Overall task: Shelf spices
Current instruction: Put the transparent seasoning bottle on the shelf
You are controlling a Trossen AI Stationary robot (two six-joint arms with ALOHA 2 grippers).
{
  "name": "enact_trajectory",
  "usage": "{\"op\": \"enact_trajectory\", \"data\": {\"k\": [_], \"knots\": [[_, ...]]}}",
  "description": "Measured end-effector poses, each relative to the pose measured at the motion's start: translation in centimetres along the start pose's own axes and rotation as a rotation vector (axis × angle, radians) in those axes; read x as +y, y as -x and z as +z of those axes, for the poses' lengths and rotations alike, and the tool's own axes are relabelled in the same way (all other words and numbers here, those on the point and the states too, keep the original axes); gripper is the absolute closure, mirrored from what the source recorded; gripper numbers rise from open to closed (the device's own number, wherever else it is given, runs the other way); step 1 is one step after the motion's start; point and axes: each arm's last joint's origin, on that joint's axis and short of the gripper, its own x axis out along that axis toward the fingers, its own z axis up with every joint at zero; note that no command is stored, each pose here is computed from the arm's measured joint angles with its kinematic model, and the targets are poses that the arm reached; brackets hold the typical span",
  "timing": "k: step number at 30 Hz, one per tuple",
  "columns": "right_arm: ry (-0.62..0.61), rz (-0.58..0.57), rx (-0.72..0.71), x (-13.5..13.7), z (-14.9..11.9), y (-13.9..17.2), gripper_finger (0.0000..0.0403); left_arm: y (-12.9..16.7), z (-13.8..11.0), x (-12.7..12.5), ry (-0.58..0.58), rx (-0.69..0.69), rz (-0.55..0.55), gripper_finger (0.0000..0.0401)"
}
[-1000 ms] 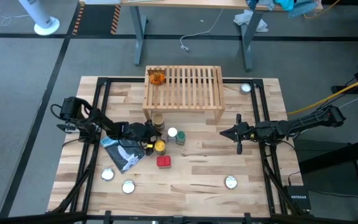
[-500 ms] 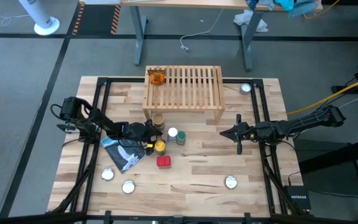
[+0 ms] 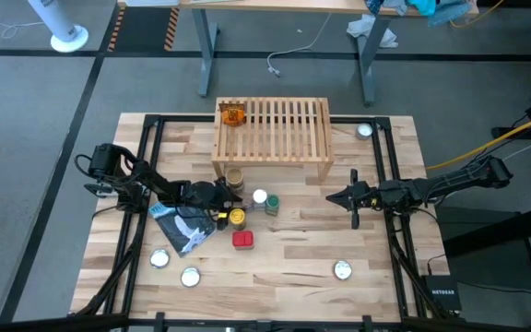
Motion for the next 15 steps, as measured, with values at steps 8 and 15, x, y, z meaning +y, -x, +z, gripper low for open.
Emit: {"op": "enact_trajectory", "data": {"k": [8,15], "knots": [[0.002,-0.001,0.007,-0.01,-0.07,0.00,0.0395,0.00,-0.05,-0.05,0.051,0.009,-0.019,0.0248],[0.006,-0.003,0.016,-0.02,-0.16,0.00,0.0395,0.00,-0.11,-0.04,0.053,0.015,-0.018,0.0247]]}}
